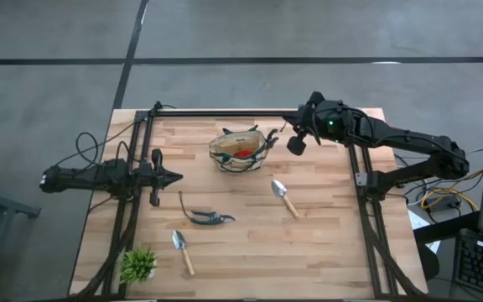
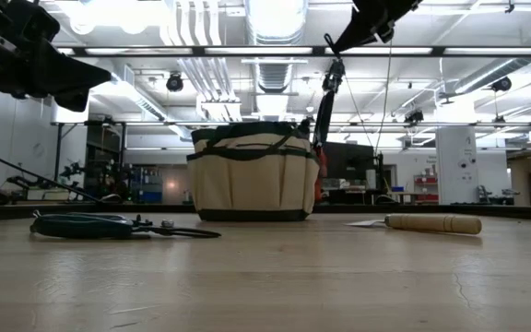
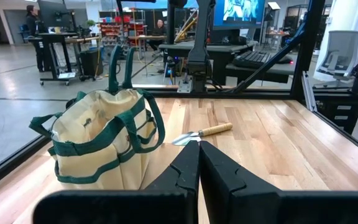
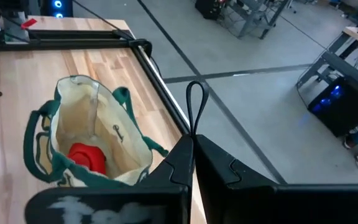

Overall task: Pick & Place Garden tools in Gardening bag
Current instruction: Put the right green shear scissors into the brown gardening bag

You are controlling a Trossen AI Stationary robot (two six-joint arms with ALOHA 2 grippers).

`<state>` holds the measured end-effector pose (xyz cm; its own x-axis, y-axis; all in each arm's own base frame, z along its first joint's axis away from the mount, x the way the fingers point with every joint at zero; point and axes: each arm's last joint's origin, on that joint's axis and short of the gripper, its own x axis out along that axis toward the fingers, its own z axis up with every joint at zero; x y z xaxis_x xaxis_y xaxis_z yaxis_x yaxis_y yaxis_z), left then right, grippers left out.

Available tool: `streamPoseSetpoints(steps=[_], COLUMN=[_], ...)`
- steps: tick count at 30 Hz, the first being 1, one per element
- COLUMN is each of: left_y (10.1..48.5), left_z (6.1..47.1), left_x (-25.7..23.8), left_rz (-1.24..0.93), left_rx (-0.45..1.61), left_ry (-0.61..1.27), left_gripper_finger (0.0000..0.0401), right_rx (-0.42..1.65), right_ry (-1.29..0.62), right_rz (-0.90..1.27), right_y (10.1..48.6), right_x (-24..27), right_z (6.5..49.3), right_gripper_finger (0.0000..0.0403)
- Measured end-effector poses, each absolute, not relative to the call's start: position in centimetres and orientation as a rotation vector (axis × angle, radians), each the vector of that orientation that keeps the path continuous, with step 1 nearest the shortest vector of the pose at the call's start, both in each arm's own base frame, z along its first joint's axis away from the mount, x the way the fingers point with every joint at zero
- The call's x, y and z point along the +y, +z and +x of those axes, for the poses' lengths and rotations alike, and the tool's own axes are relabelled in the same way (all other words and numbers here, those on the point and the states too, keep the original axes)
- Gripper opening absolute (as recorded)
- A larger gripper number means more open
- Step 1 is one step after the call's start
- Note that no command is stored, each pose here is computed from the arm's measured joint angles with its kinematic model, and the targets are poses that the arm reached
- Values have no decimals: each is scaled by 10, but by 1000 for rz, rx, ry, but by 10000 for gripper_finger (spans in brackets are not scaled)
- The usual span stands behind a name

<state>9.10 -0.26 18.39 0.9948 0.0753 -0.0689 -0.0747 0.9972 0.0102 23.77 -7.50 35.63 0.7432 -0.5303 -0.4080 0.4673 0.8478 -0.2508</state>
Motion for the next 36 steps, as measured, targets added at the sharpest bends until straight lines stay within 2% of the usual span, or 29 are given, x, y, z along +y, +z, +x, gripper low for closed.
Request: streamPoseSetpoints(steps=[10,25,36], left_y=[184,184,184], left_z=[91,91,91], left_x=[-3,-3,-3], left_rz=[8,8,8], left_rx=[69,69,69], left_ry=[75,75,75], left_gripper_finger=[14,14,14], right_rx=[461,455,557], right_ry=[-585,-516,-449], right_rz=[-127,-127,-92], right_y=[346,330,301], right_x=[-74,-82,-89], right_z=[230,268,300], right_gripper_finger=[8,8,8])
